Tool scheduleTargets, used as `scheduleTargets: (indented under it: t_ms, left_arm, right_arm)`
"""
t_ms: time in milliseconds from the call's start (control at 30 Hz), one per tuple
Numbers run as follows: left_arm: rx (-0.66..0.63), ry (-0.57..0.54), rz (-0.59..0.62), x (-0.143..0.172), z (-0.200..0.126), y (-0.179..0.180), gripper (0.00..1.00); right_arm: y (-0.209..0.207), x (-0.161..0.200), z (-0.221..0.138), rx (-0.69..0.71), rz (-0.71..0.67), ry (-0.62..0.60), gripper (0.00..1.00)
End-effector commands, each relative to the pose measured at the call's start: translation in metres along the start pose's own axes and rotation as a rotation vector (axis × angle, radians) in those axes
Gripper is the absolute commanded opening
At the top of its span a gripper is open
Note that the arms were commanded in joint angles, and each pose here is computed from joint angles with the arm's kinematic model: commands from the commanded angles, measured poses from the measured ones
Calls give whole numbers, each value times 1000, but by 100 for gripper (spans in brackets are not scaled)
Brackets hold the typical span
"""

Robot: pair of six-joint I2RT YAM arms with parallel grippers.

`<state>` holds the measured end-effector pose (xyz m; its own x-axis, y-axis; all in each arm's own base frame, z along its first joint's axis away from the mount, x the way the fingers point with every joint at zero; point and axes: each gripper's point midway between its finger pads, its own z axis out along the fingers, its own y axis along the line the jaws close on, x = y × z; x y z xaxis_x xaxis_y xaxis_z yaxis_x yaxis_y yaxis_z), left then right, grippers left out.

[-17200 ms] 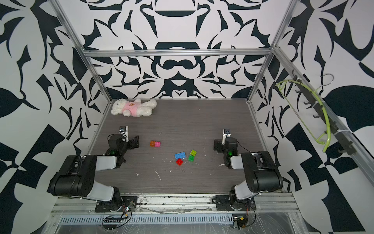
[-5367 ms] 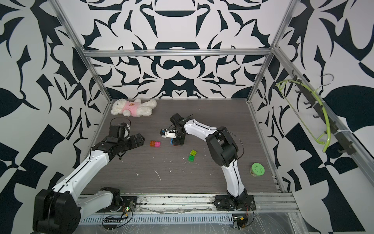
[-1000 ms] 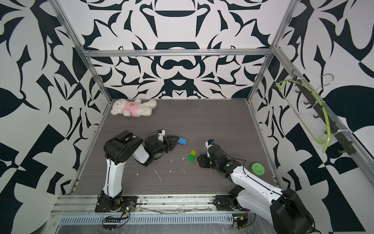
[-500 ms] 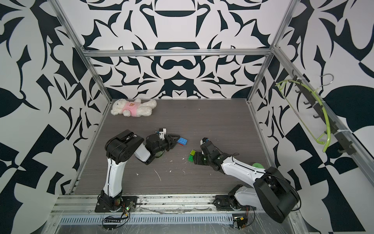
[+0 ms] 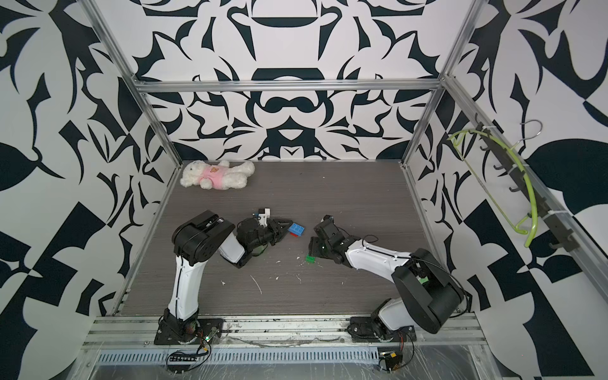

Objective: Assemble the letter v with lego
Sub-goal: Adjust the lego brick at the center of the board, then pick up the lego brick from the center of the board.

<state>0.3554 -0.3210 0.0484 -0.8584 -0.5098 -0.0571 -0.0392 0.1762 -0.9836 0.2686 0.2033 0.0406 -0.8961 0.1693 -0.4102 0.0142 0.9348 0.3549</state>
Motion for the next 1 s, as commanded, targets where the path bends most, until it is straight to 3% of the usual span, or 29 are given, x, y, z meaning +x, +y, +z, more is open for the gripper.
scheduleTargets:
  t_ms: [0,200,433,733,833,967]
  left_arm:
    - [-91,-10,-16,3,-10,34,31]
    - [-96,-37,-3,4,-21,35,31]
    - [-123,-79,-4,5,-38,45,31]
    - [-130,-80,-7,7,-43,46,31]
    - [-134,-88,5,7,-47,45,31]
    - [-140,-86,5,7,-49,47,31]
  right_arm:
    - [5,-17,-4,68,-2,-49,58]
    - [6,-10,7,126,-35,-15,52]
    - [30,-11,20,77,-107,14,51]
    - [28,-16,31,164,-275,47,34]
    - [33,-19,27,124,-364,49,24]
    - [42,-22,24,63,-461,75,22]
